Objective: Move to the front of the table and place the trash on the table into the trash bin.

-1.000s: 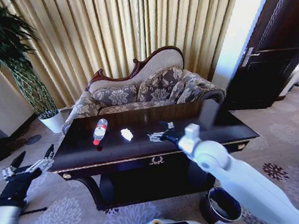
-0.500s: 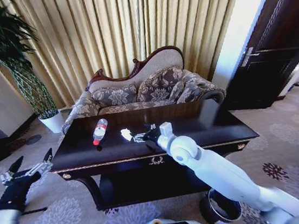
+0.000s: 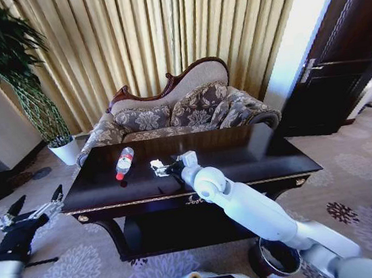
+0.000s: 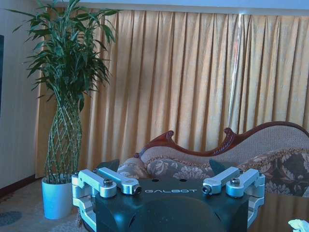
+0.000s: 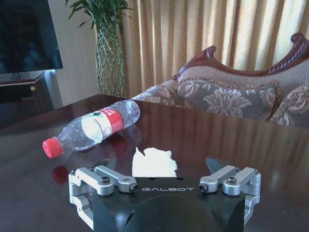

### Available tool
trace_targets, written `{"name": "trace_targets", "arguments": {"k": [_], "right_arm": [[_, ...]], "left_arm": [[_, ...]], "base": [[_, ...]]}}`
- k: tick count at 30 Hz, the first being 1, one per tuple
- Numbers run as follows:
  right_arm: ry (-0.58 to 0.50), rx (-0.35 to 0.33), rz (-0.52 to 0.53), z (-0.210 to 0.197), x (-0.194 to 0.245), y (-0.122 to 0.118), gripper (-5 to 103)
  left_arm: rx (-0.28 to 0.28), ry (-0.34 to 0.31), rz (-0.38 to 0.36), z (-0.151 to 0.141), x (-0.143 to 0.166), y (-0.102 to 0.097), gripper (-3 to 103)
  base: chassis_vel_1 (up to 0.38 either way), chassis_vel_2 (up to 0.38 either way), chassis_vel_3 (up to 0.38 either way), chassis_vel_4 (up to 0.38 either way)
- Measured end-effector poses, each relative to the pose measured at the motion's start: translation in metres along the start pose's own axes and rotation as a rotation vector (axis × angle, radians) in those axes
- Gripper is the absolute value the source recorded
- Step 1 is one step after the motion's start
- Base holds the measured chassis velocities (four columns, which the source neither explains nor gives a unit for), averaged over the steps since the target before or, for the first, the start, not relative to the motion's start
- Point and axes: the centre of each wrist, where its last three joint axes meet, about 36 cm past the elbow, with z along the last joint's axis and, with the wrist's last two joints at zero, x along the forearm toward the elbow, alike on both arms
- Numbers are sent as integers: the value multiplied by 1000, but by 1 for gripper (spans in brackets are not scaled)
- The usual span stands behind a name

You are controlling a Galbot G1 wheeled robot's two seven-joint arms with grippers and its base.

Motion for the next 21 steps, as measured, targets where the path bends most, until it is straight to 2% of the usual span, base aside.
{"name": "trace_targets", "arguments": {"k": [12, 21], "right_arm": [[40, -27, -8, 6, -22, 18, 100], [58, -25, 37, 8, -36, 6, 100]], "left_arm": [[4, 3, -2, 1, 1, 0, 100], [6, -3, 8, 2, 1, 0, 100]], "base": [[0, 0, 0, 0], [0, 0, 0, 0]]}}
